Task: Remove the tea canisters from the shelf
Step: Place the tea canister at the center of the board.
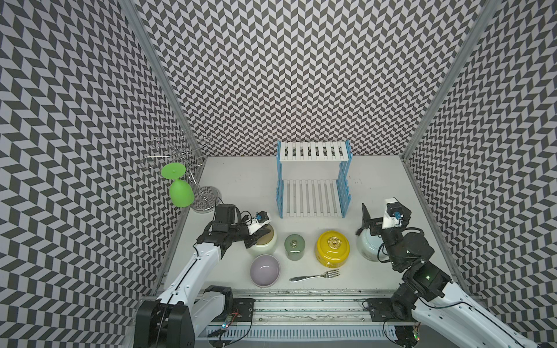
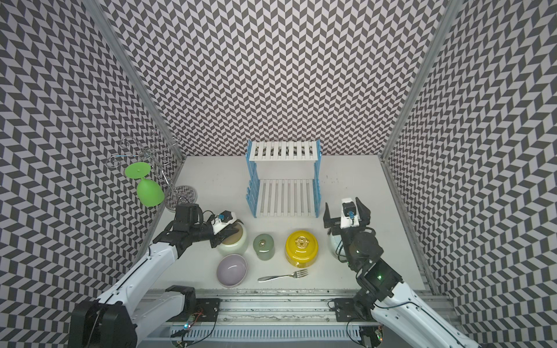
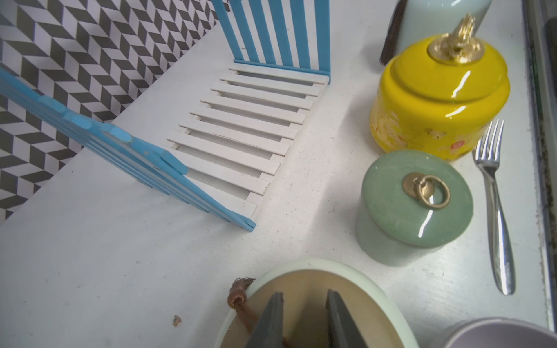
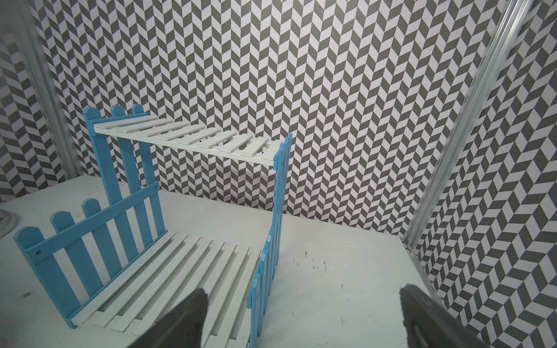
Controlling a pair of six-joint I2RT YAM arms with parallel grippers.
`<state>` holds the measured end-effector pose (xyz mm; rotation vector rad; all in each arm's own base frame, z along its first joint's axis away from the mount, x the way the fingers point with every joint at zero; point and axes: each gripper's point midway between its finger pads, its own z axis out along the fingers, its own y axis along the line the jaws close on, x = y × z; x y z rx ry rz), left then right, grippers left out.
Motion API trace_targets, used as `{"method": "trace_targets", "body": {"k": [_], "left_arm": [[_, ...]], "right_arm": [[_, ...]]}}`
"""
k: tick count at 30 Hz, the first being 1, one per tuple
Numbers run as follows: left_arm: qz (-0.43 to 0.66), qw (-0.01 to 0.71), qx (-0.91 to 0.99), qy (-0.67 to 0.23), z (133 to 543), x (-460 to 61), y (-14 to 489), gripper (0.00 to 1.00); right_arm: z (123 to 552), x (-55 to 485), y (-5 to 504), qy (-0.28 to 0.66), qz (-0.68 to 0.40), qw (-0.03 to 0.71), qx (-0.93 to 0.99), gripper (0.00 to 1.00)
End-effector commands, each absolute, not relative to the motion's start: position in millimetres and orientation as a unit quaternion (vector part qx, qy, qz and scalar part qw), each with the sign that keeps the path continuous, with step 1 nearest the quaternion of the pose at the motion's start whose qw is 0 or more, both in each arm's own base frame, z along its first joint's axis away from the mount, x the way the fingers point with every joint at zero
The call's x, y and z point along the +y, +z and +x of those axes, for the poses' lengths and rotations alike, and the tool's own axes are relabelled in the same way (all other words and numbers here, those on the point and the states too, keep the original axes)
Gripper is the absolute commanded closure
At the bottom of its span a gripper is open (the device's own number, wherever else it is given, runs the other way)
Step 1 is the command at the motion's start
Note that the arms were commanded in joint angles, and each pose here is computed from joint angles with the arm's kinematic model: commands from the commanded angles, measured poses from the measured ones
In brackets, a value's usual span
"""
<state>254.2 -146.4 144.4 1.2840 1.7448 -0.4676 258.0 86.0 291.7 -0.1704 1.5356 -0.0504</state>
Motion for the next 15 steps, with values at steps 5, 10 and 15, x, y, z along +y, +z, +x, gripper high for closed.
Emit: {"method": "trace_targets", "body": {"k": [5,10,15], "left_arm": [[0.523,0.472,0.688,-0.178,257.0,-146.9,161.8,0.52],[0.516,0.471,0.692,-0.185,255.8,-147.4,174.6,0.36],[0.490,0.484,0.698,-0.200,261.6,-149.5,200.7,0.00]], "right_arm": [[256.9,81.6,301.4,-0.022,-0.063,0.731,0.679,0.00],[257.3,81.4,300.6,-0.024,-0.063,0.730,0.680,0.00],[257.9,80.3,300.7,-0.026,-0.060,0.730,0.680,0.00]]}}
